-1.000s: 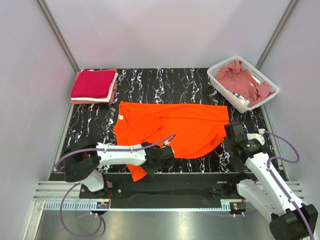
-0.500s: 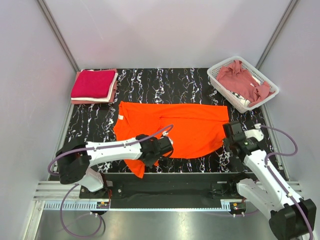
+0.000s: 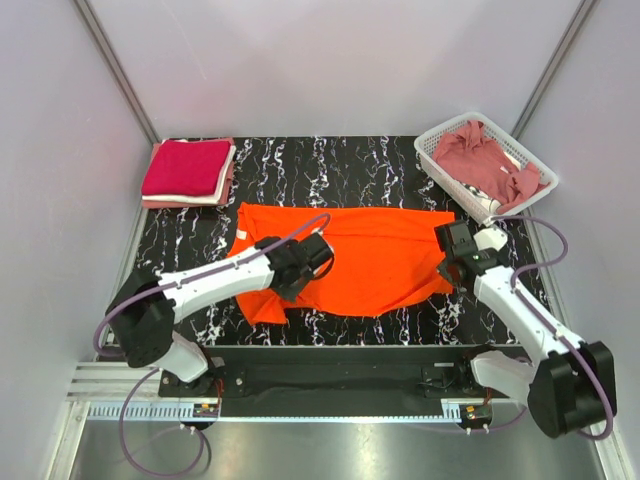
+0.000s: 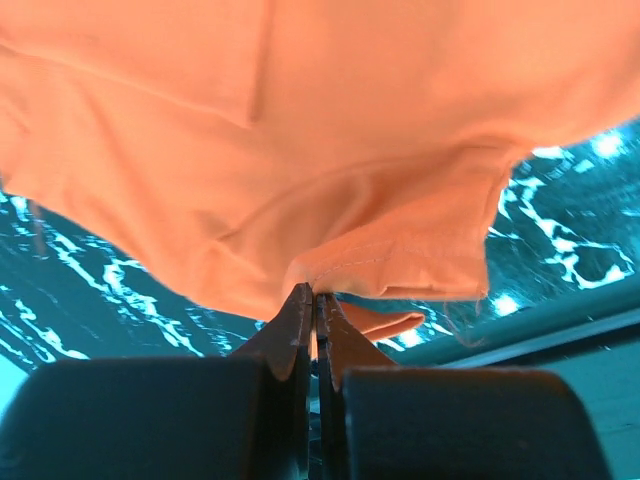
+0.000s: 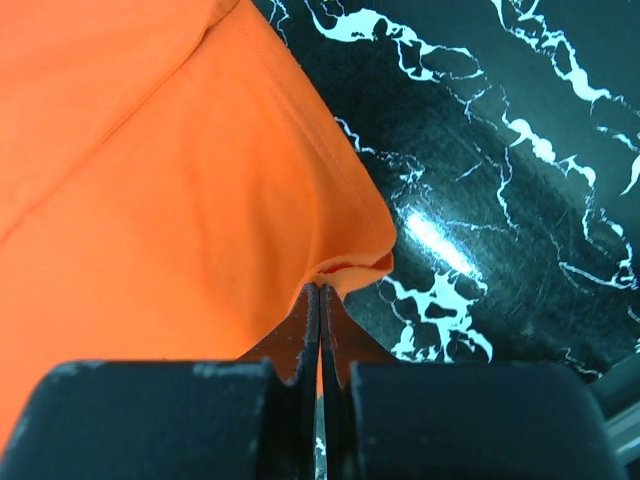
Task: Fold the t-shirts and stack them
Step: Fold the tshirt
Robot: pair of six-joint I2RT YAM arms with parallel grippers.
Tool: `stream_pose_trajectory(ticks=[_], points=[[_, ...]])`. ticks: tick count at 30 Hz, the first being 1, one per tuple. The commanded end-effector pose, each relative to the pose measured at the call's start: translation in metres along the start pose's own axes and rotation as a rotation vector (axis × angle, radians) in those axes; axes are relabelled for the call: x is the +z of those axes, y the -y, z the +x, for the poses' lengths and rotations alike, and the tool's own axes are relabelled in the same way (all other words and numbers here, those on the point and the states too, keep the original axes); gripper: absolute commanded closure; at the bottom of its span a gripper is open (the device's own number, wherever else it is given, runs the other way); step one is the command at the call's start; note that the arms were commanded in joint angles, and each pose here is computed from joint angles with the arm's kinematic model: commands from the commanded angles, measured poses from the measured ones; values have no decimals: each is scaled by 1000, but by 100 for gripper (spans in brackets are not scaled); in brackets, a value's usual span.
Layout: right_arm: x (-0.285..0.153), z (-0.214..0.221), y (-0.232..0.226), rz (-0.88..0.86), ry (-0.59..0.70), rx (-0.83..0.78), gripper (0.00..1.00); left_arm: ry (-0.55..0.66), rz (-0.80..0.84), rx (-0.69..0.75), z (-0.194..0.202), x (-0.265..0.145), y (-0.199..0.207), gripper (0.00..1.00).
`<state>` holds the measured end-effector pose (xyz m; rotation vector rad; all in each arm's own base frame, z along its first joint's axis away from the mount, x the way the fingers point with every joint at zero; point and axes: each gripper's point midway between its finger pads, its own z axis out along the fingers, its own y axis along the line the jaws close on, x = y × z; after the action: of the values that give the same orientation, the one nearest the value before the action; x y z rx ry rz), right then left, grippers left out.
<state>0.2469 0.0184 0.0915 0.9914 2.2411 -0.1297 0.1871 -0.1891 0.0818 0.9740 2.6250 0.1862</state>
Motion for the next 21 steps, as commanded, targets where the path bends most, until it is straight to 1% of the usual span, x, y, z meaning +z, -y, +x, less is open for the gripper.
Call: stream_pose_trajectory(ticks=[1,2,4,11,18,19,21], points=[[2,-23,-14,-10,50,-28,100,44,-47,-20,-20,-9,-27,100],[6,-23,-13,3,43,-34,100,54,-47,-8,-25,-11,-30,100],[9,-28,-16,4,49,-48,100,46,-54,-23,-29,-8,-39,100],[27,-40,-10,87,48,-117,100,54,-86,-50,-48,-6,-67,100],[26,-56,-31,-1,78,-145,100,35,-159,-50,-60,1,-93,100],[27,-57,-32,-6,77,-152,100,26,-160,-29,-61,4,-94,100],[36,-58,-28,20,65,-154,100,44,-161,-38,-69,7,-100,100]])
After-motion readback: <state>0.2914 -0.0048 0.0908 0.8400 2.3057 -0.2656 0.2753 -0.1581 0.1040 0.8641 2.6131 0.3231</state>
